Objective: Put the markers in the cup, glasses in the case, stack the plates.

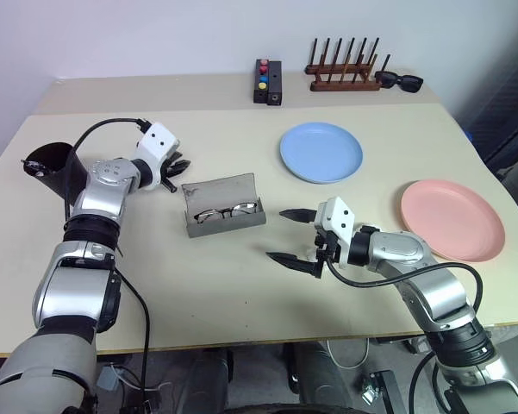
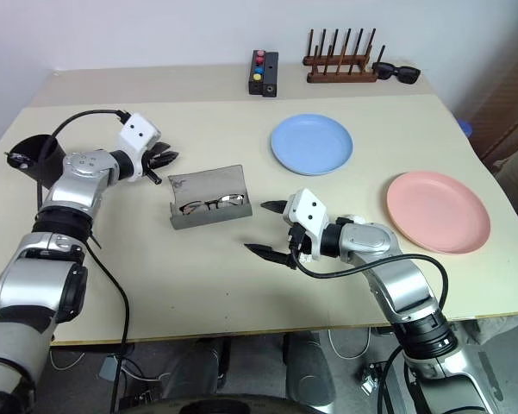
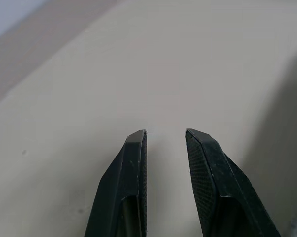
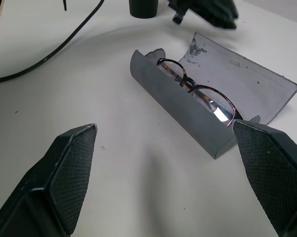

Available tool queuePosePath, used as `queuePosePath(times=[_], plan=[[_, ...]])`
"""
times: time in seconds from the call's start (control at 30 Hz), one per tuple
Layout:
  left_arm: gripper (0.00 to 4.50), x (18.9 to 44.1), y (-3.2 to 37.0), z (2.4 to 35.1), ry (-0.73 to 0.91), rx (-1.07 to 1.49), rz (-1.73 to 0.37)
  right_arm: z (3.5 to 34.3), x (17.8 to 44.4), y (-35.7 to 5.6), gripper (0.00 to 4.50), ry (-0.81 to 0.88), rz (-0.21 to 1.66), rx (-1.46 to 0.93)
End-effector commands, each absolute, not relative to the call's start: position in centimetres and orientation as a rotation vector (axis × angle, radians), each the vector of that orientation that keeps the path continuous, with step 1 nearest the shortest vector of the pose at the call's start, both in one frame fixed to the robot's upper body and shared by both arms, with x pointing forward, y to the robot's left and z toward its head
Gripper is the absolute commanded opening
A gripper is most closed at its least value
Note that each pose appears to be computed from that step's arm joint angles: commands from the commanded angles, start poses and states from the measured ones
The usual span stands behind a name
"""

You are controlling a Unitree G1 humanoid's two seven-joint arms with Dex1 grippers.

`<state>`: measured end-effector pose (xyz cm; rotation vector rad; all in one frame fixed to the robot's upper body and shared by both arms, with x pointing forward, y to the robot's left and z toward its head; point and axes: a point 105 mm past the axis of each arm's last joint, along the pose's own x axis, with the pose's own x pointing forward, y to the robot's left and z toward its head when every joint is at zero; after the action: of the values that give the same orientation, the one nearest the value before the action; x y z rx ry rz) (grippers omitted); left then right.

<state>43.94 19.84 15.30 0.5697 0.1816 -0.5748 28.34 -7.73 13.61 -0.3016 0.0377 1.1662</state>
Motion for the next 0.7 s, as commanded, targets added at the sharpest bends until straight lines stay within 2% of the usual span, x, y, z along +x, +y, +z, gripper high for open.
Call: queuePosePath(times=[0.03, 0.23, 0.5, 0.7], plan=[[1.22, 43.5, 19.7, 15.5, 0.175, 0.599, -0.625, 14.8, 27.9, -7.3, 4.50, -0.016, 1.178, -0.312], [1.22, 41.6, 18.7, 15.0, 0.184, 0.558, -0.786, 14.8, 28.0, -7.3, 4.50, -0.019, 1.178, -0.312], [1.22, 38.9, 18.3, 16.1, 0.128, 0.510, -0.931, 14.9, 28.1, -7.1, 4.50, -0.021, 1.185, -0.313], [1.22, 36.0, 15.9, 15.9, 0.102, 0.460, -1.080, 14.9, 28.8, -7.0, 4.50, -0.032, 1.165, -0.331]])
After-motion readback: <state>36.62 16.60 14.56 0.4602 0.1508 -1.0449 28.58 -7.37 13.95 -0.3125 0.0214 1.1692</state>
